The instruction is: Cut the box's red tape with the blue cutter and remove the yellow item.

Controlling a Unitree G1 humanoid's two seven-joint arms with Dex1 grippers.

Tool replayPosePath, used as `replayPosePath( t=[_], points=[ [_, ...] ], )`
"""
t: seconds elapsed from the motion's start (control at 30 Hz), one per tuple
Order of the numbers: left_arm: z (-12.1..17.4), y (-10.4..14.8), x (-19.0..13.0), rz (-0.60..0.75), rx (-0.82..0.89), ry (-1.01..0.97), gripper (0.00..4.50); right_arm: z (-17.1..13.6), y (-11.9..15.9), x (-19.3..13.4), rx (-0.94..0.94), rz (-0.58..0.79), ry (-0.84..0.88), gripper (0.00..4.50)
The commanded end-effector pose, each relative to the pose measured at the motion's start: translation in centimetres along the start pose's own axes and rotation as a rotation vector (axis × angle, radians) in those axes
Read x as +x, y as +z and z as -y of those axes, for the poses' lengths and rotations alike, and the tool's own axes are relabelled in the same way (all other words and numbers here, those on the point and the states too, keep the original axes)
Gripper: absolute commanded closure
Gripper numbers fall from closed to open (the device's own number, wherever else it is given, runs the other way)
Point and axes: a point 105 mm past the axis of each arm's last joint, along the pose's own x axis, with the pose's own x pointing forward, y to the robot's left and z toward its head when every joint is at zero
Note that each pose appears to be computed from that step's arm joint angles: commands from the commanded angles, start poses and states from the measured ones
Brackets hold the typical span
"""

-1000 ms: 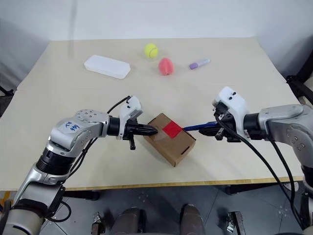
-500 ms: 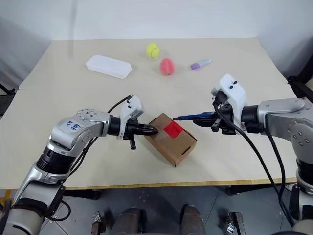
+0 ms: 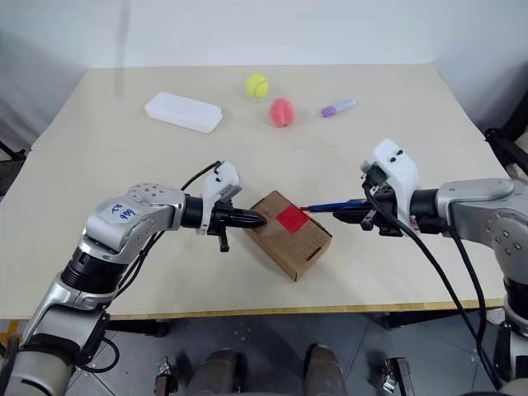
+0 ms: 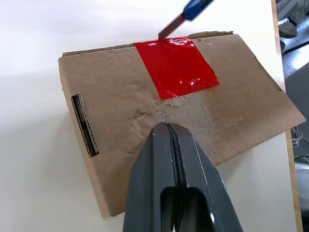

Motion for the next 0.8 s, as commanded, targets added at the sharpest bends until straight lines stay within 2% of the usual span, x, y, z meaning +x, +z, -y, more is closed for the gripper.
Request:
replayPosePath(
  t=[0.03,0.3,0.8],
  points=[
    [-0.7,-2.0,0.1,-0.07,-0.042,0.041,4.5,-0.6,0.4,-0.5,-0.033,0.013,0.008,4.38],
    [-0.7,-1.9,0.1,-0.069,-0.041,0.042,4.5,-0.2,2.5,-0.8,-0.034,0.101,-0.006,4.38],
    [-0.7,-1.9,0.0,-0.068,-0.042,0.045,4.5,-0.3,0.9,0.3,-0.016,0.043,0.0,4.38]
  ],
)
